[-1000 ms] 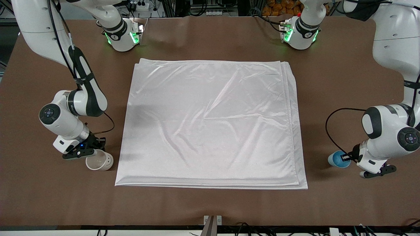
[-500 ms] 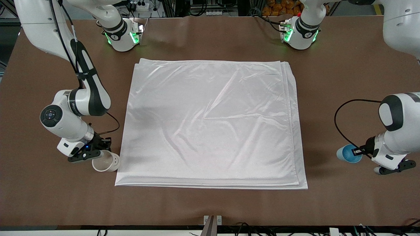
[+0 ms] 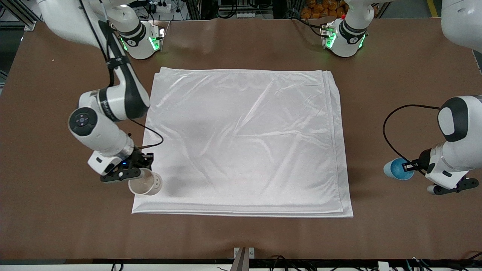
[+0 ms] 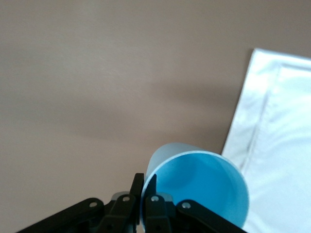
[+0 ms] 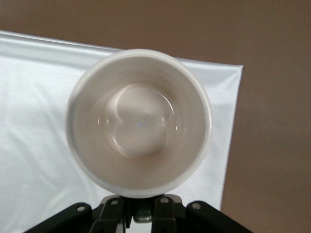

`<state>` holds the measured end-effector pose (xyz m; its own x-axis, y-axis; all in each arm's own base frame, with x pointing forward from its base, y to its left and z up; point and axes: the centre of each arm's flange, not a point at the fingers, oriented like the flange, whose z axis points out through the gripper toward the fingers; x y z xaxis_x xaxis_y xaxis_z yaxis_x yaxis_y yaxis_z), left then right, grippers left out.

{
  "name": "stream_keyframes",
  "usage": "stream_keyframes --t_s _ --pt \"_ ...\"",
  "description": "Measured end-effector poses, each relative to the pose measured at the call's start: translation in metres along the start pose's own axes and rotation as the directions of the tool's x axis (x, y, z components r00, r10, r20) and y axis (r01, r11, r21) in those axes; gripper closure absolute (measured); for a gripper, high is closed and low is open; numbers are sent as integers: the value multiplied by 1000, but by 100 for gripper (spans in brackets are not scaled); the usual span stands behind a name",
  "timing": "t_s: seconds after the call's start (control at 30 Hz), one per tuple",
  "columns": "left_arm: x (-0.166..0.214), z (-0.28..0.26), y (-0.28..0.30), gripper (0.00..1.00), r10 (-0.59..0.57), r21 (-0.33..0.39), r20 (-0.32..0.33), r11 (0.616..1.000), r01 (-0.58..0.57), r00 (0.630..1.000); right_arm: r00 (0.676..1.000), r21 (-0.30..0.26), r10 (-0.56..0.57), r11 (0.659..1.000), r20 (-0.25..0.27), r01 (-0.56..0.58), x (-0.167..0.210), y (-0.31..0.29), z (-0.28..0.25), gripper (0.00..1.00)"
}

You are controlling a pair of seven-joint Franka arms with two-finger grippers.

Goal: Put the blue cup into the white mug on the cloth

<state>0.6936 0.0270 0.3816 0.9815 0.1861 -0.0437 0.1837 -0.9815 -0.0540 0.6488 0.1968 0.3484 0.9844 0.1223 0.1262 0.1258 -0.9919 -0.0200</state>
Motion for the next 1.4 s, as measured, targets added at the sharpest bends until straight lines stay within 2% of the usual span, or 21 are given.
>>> stream_keyframes --t_s 0.27,0.57,0.83,1.23,1.4 --pt "-6 -13 18 95 18 2 1 1000 -18 1000 995 18 94 995 -31 -93 -17 -109 -15 81" --pt "-20 -30 29 95 22 7 42 1000 -23 999 984 -29 169 985 -65 -171 -47 -201 -3 81" --pt "-29 -32 69 95 35 -2 43 999 -35 998 971 -94 212 970 -112 -223 -86 -287 40 81" --pt "-48 -33 127 95 25 5 46 1000 -25 999 975 -130 192 970 -116 -206 -123 -343 90 81" --pt "-56 -31 148 95 45 -27 62 999 -43 997 973 -128 200 968 -118 -214 -129 -355 98 81"
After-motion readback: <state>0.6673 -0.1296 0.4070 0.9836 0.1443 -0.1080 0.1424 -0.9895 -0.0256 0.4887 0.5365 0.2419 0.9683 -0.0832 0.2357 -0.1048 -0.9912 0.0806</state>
